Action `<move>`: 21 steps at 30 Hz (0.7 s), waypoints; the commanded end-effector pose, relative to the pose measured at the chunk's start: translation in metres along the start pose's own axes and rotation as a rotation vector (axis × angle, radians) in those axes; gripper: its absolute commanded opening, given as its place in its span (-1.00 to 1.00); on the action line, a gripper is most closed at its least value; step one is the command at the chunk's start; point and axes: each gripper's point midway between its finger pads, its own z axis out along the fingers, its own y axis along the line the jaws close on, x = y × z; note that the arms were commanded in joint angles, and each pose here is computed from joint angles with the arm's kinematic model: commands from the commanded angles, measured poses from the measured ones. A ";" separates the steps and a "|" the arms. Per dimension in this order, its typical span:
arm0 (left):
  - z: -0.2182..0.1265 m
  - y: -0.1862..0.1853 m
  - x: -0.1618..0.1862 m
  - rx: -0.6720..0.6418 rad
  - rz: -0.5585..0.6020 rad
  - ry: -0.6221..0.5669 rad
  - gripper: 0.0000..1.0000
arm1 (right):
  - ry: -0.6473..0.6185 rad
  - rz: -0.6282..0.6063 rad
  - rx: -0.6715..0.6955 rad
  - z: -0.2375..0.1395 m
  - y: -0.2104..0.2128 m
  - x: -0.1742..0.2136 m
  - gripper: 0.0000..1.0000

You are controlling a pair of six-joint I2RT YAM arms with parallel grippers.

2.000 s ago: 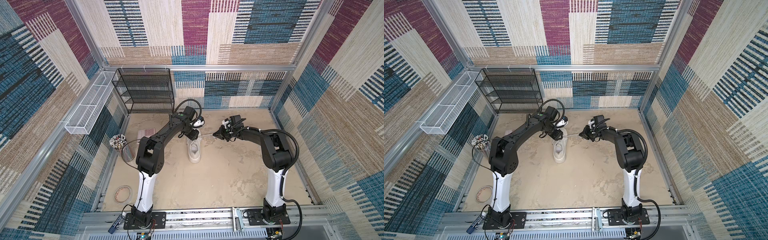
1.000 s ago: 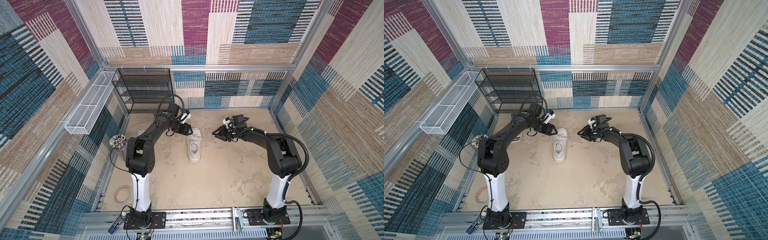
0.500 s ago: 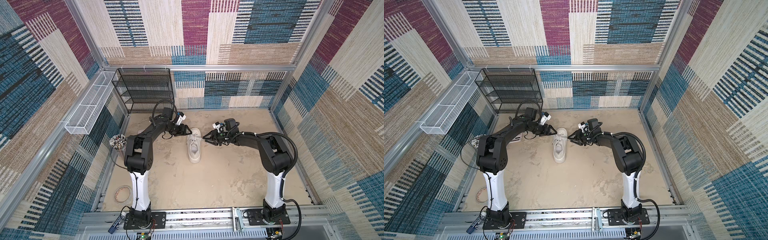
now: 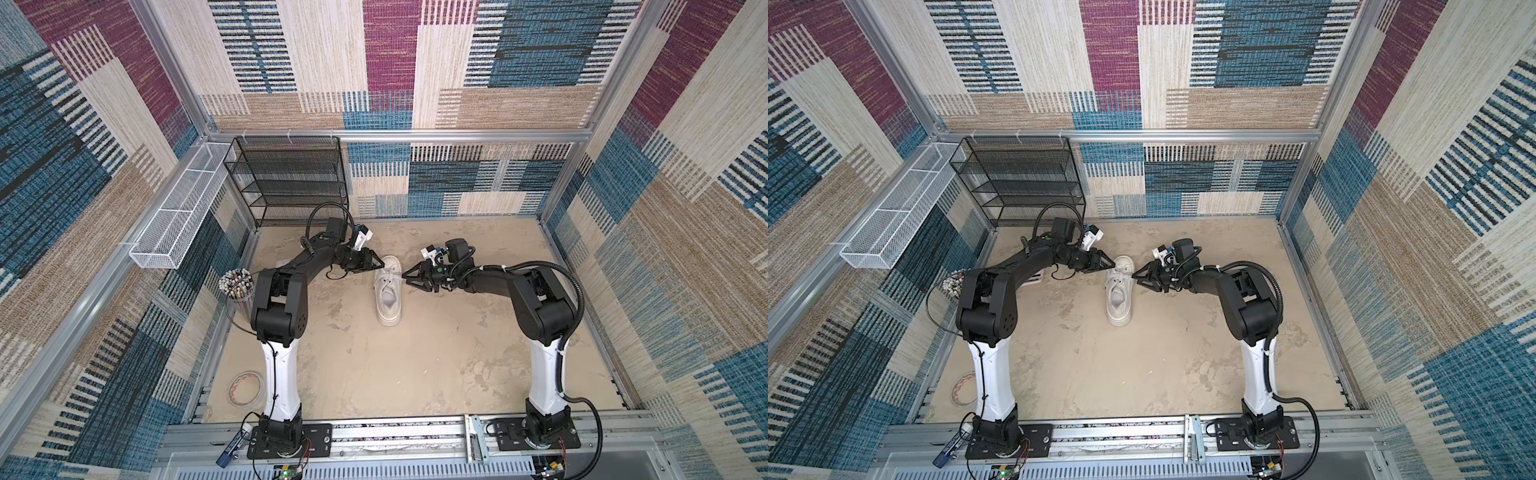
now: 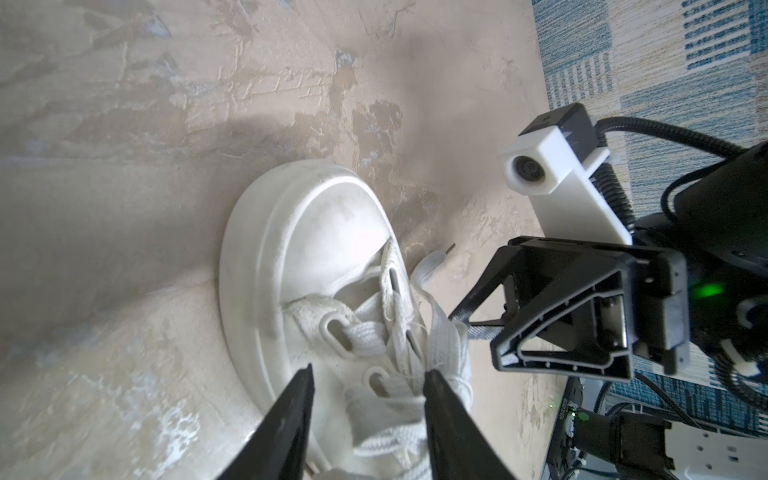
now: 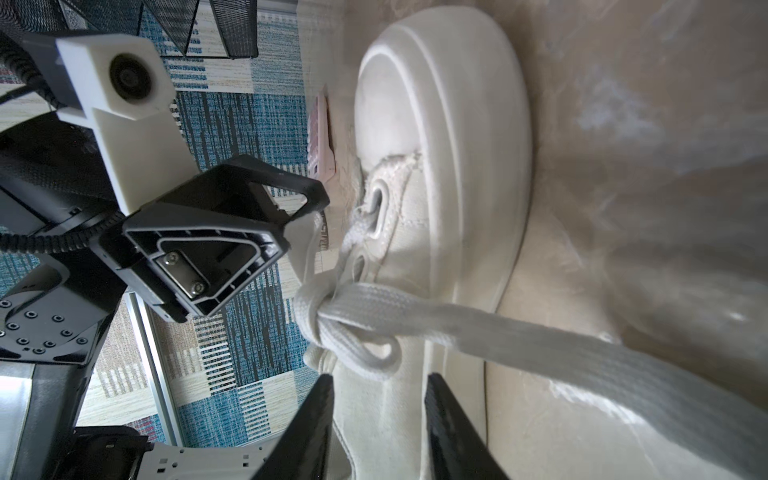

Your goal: Tie the shoes

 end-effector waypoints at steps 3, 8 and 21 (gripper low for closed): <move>-0.001 -0.006 -0.003 0.034 -0.005 -0.010 -0.29 | 0.010 -0.030 -0.051 0.006 0.012 -0.004 -0.21; -0.001 -0.006 0.001 0.036 -0.011 0.001 -0.65 | 0.019 -0.039 -0.061 0.010 0.014 -0.007 -0.24; -0.011 -0.013 -0.001 0.027 0.002 -0.015 -1.00 | 0.029 -0.043 -0.054 0.012 0.013 -0.002 -0.40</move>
